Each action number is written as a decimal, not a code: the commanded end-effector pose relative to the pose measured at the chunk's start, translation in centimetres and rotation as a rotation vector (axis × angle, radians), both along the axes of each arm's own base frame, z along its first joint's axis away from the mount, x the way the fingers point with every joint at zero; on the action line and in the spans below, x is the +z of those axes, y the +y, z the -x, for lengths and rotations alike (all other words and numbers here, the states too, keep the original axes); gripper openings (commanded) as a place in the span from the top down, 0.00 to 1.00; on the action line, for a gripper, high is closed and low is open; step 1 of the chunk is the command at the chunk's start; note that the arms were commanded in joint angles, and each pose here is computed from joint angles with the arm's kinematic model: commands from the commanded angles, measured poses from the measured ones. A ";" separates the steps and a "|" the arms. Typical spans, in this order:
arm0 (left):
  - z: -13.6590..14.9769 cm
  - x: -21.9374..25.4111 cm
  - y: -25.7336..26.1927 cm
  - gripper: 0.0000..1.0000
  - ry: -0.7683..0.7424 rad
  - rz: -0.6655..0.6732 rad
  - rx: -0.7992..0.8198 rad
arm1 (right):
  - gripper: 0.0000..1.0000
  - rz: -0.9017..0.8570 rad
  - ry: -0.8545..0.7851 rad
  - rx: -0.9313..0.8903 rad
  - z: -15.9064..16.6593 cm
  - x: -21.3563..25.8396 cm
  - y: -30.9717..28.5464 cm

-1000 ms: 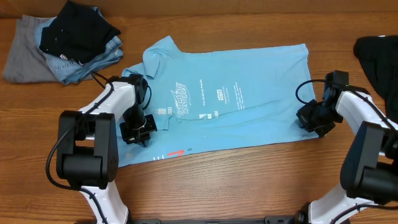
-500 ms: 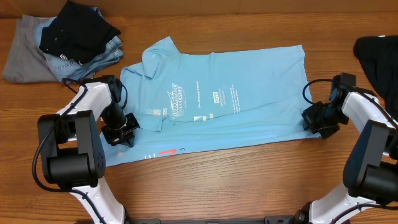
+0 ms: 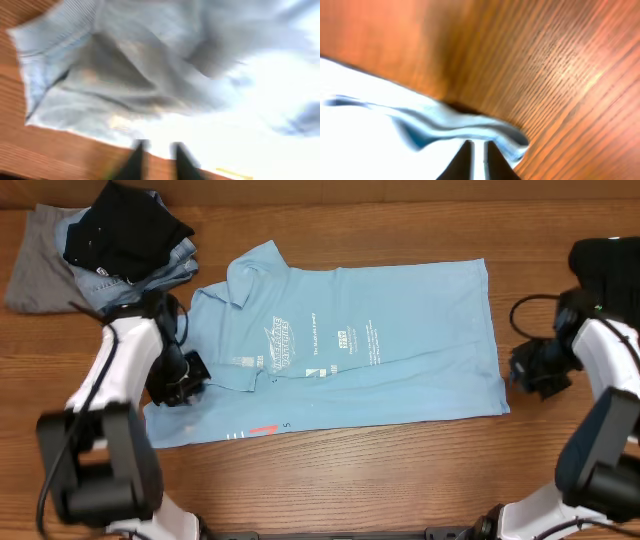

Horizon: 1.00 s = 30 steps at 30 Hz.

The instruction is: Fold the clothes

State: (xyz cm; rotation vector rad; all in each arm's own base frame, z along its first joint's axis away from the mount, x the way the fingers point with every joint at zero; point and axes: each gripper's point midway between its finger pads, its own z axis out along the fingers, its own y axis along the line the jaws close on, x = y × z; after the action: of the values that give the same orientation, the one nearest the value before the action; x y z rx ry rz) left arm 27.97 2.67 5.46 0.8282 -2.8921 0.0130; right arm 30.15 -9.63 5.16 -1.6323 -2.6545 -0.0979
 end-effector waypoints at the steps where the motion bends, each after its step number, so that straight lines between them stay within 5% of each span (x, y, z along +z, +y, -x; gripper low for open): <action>1: -0.4 2.4 -0.9 0.19 -0.090 0.051 0.003 | 0.45 0.029 -0.119 0.064 -1.7 3.7 -0.2; 3: -0.7 2.8 -2.0 0.08 -0.115 0.110 -0.016 | 0.20 -0.011 -0.144 0.101 -2.0 3.9 0.6; 5: -1.0 2.9 -3.3 0.07 -0.129 0.175 -0.048 | 0.12 -0.045 -0.161 0.131 -2.3 4.0 1.3; 11: -1.6 1.9 -7.2 0.06 -0.136 0.184 -0.233 | 0.11 -0.057 -0.172 0.164 -2.7 4.1 2.5; 18: -2.9 -0.8 -9.5 0.04 -0.137 0.027 -0.420 | 0.10 -0.057 -0.171 0.217 -3.1 4.1 4.2; 30: -3.8 -4.6 -7.0 0.21 -0.057 -0.161 -0.514 | 0.10 -0.053 -0.167 0.240 -3.2 4.0 4.9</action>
State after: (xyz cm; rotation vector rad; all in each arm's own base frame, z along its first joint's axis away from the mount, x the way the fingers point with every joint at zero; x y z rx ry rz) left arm 31.23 -5.60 0.95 0.1426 -3.0779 -0.1368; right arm 32.85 -4.79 8.52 -1.3432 -2.8873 -0.3014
